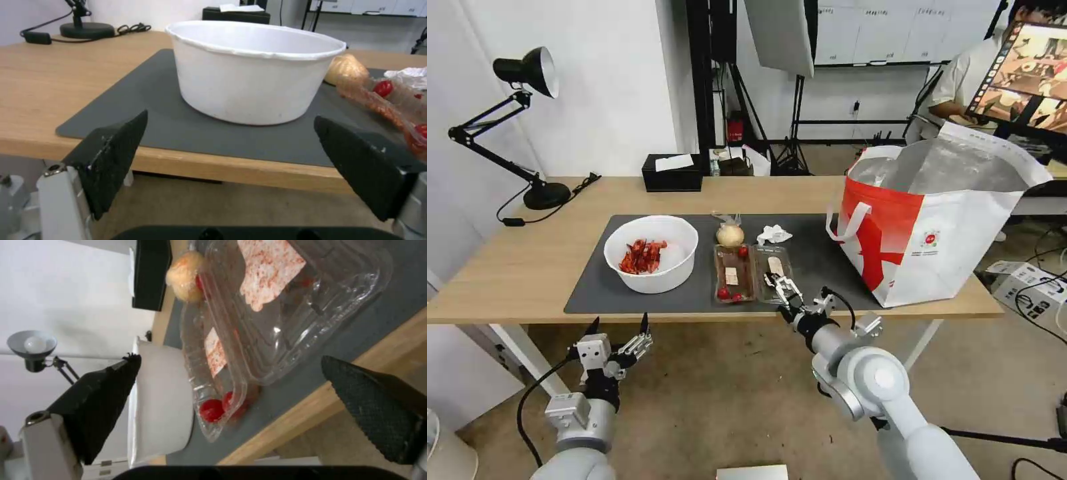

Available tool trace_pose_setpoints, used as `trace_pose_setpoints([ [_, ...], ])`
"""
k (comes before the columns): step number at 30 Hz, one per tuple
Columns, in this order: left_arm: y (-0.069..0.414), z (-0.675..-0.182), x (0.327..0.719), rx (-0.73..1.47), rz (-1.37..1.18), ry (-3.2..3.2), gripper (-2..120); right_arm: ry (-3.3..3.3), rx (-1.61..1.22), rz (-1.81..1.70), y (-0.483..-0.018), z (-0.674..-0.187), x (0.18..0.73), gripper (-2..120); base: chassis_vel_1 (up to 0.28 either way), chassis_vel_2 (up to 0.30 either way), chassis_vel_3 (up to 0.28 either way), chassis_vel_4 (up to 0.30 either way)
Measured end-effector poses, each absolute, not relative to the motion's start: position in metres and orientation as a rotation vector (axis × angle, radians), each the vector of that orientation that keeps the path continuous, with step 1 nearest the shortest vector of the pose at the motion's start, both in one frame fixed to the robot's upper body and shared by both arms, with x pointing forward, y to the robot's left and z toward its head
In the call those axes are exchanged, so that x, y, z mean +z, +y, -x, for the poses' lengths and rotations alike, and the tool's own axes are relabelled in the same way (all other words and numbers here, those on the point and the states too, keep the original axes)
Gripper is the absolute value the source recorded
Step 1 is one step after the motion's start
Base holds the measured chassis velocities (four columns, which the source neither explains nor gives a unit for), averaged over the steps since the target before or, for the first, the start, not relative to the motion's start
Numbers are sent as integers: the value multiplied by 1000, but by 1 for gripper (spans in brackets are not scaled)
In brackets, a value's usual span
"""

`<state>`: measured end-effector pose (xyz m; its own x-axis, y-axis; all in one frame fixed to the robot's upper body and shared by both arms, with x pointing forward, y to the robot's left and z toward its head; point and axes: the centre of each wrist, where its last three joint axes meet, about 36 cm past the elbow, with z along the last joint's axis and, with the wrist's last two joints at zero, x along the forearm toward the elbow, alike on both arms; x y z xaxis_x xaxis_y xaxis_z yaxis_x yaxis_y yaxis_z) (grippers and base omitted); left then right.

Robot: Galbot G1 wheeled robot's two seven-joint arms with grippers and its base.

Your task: Pick up the trash from the table and place it into the takeout bag.

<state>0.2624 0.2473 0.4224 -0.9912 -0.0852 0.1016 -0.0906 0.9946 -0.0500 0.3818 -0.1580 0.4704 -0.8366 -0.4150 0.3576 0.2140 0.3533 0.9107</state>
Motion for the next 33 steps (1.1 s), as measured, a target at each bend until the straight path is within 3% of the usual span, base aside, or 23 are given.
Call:
trace_pose_setpoints([
  [33, 249, -256, 429, 71, -140, -3043, 100, -2079, -1504, -134, -151, -391, 471, 100, 0, 0, 0, 0],
])
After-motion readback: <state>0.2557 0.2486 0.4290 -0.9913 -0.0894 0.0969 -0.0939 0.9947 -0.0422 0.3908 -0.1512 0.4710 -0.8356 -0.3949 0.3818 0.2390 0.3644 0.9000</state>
